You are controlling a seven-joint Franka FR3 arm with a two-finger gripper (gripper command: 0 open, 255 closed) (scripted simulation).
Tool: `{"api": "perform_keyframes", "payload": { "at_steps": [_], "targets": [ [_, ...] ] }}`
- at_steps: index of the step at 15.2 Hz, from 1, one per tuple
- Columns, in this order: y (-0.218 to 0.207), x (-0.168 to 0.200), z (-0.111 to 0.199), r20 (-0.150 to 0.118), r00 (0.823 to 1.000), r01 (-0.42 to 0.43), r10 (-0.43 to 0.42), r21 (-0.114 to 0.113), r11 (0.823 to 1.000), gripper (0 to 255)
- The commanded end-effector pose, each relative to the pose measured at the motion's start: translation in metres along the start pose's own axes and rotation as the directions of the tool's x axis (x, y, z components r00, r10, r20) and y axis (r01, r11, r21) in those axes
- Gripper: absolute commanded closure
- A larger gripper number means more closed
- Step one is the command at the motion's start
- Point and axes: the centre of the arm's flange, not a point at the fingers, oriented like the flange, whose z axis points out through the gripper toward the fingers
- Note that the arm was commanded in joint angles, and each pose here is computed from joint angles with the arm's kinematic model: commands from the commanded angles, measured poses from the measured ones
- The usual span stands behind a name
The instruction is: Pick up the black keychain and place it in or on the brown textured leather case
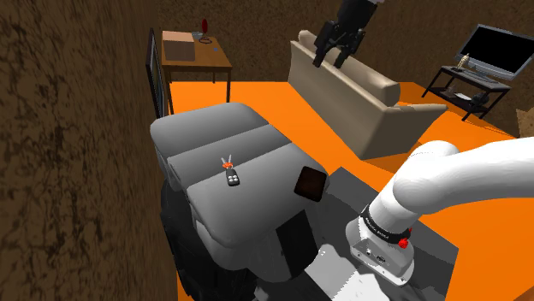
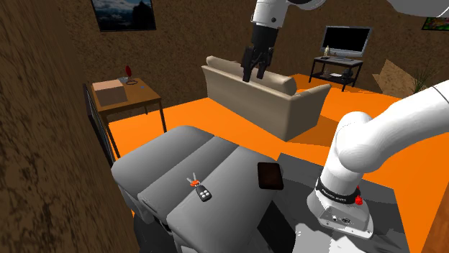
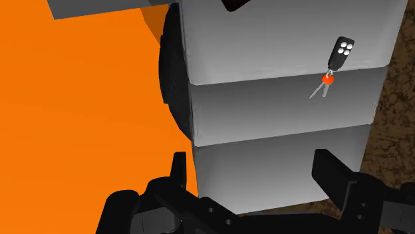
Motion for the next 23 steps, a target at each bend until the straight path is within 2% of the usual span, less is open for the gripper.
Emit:
{"api": "perform_keyframes", "payload": {
  "at_steps": [1,23],
  "targets": [
    [0.000,0.000,0.000,0.000,1.000,0.000,0.000,0.000,1.000,0],
    [-0.201,0.007,0.219,0.135,0.987,-0.074,0.083,-0.074,0.995,0]
  ]
}}
